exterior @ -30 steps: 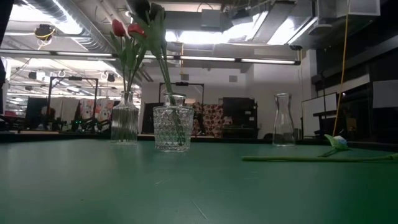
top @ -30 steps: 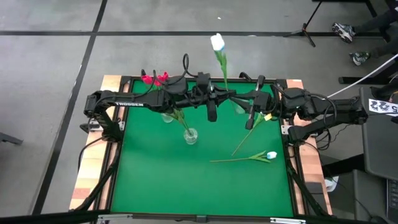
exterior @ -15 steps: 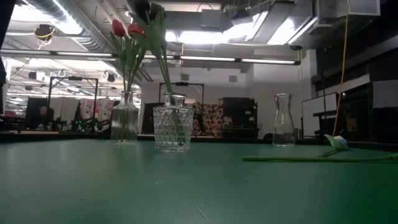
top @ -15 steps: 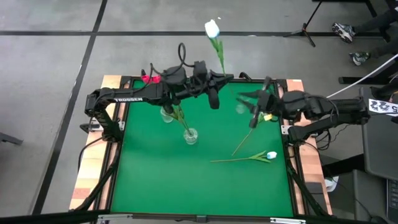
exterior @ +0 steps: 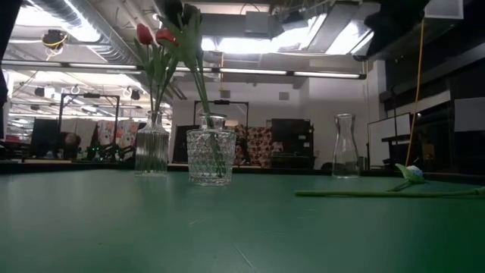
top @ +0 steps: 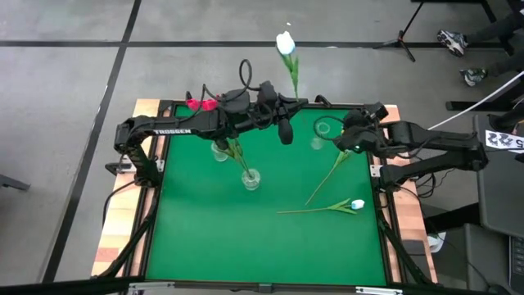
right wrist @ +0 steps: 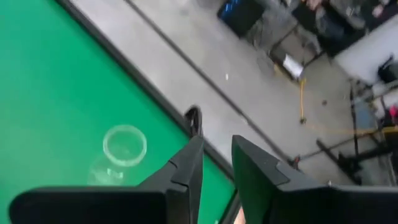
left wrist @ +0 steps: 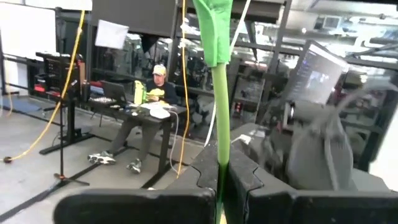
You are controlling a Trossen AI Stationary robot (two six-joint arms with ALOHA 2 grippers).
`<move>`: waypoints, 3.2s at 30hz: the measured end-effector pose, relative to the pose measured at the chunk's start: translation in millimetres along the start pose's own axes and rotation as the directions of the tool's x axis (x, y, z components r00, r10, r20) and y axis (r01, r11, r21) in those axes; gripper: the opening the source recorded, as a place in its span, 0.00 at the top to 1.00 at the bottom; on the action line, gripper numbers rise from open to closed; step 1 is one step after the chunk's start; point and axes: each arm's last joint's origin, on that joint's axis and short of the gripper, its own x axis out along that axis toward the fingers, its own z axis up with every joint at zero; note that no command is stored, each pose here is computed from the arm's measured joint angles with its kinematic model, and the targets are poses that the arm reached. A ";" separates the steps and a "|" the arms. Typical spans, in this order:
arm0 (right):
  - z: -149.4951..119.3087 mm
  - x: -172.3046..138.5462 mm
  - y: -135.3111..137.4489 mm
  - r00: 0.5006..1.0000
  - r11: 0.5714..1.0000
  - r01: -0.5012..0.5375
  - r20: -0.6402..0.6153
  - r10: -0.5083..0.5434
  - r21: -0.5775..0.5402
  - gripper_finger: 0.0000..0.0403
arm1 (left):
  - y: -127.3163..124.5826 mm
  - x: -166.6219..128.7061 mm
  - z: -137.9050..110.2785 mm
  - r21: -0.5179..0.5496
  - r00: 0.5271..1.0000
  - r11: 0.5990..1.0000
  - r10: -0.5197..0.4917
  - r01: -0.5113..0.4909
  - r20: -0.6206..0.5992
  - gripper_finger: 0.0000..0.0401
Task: Sort flowers into vase by color
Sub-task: Put the top white tulip into the top right transparent vase
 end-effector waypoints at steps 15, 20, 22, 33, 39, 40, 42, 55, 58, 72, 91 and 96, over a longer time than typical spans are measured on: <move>-15.2 -7.9 -26.1 0.999 0.984 0.011 0.034 -0.017 0.177 0.78 | 14.4 53.1 -34.4 0.047 0.998 0.998 0.052 -0.050 -0.038 1.00; -23.0 -20.7 -46.8 0.996 0.967 -0.012 0.093 -0.012 0.254 0.78 | 22.2 65.0 -46.0 0.009 0.999 0.999 0.048 -0.048 0.006 1.00; -26.1 -23.9 -52.3 0.995 0.963 -0.022 0.104 -0.006 0.267 0.78 | 22.7 69.8 -56.9 0.010 0.999 0.999 0.046 -0.046 -0.006 1.00; -28.3 -26.0 -54.9 0.994 0.972 -0.052 0.105 0.029 0.227 0.78 | 27.5 80.7 -82.3 0.013 0.998 0.998 0.054 -0.054 -0.041 1.00; -28.5 -26.0 -54.4 0.994 0.973 -0.067 0.102 0.045 0.221 0.78 | 28.5 80.2 -79.6 0.032 0.998 0.998 0.055 -0.054 -0.032 1.00; -28.5 -26.0 -54.3 0.994 0.973 -0.071 0.101 0.050 0.221 0.78 | 28.5 80.3 -80.1 0.032 0.998 0.998 0.056 -0.055 -0.034 1.00; -28.5 -26.0 -54.3 0.994 0.973 -0.073 0.101 0.052 0.219 0.78 | 28.5 80.3 -79.9 0.021 0.998 0.998 0.055 -0.055 -0.032 1.00; -28.7 -26.0 -53.4 0.992 0.977 -0.098 0.095 0.081 0.191 0.78 | 24.6 71.8 -68.6 -0.063 0.994 0.997 -0.039 0.033 -0.102 1.00; -28.7 -26.1 -53.0 0.991 0.980 -0.111 0.093 0.097 0.162 0.78 | 24.0 67.6 -63.6 -0.063 0.991 0.997 -0.040 0.032 -0.128 1.00; -28.5 -26.3 -51.6 0.986 0.979 -0.154 0.087 0.143 0.137 0.78 | 21.0 35.7 -9.1 -0.082 0.993 0.996 -0.045 0.036 -0.105 1.00; -25.2 -26.7 -51.6 0.985 0.975 -0.150 0.115 0.132 0.164 0.78 | 24.3 -22.6 48.6 0.073 0.982 0.997 0.006 0.008 -0.188 1.00; -25.3 -26.7 -51.6 0.985 0.975 -0.149 0.115 0.131 0.164 0.78 | 26.0 -31.3 55.8 0.097 0.980 0.995 0.055 -0.037 -0.189 1.00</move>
